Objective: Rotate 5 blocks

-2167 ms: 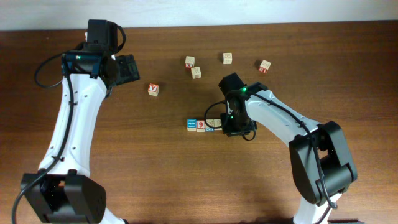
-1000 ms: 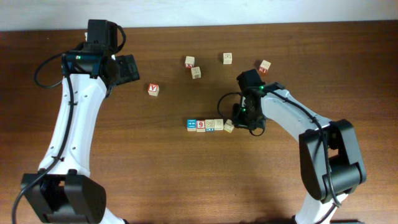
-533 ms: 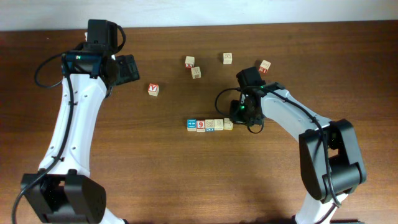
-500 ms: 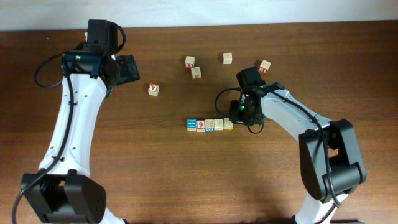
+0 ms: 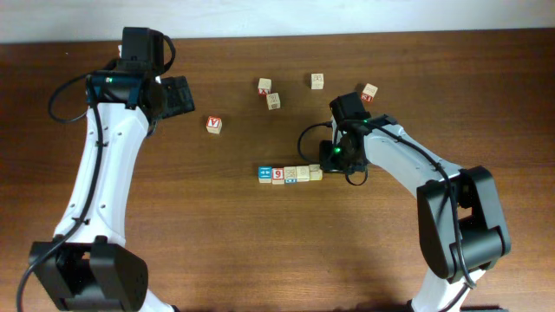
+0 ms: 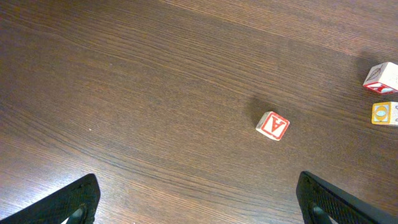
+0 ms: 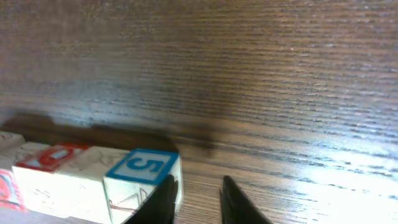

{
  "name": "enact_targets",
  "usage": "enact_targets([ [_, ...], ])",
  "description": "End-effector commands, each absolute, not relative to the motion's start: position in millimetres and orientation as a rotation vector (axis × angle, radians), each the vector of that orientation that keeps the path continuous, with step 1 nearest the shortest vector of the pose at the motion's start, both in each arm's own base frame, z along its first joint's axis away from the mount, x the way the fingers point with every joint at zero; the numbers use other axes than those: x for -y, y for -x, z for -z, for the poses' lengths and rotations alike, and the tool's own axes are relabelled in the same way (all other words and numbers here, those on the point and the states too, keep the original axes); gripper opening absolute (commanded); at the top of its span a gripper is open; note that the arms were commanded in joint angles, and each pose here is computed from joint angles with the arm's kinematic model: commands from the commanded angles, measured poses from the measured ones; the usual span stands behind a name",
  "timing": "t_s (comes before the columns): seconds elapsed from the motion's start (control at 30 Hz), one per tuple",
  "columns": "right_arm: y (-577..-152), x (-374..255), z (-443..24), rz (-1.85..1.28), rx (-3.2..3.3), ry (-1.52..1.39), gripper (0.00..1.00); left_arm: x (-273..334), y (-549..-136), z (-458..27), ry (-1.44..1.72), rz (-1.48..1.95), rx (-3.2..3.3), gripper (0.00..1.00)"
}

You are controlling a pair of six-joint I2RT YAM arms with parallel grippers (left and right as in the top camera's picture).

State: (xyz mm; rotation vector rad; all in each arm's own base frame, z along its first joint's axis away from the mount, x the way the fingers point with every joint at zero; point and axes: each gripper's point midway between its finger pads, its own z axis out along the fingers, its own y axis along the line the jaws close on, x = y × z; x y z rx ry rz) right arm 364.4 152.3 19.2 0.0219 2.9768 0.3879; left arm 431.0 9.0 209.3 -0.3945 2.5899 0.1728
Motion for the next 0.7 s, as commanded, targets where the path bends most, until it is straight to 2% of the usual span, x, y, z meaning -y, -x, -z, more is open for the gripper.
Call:
enact_targets([
  [0.0,-380,-150,-34,-0.38,-2.928,0.018,0.28,-11,-435,-214,0.415,-0.181,-2.57,0.99],
  [0.3,-411,-157,-46,-0.387,-2.79,0.034,0.3,-11,-435,-214,0.415,-0.181,-2.57,0.99],
  [0.33,-413,-161,-46,-0.392,-2.777,0.043,0.27,-11,-435,-214,0.415,-0.181,-2.57,0.99],
  [0.4,-411,-170,-42,-0.397,-2.782,0.042,0.14,-11,-435,-214,0.415,-0.181,-2.57,0.99],
  [0.67,-395,-182,-21,-0.373,-2.859,0.024,0.09,-11,-435,-214,0.415,-0.181,-2.57,0.99],
])
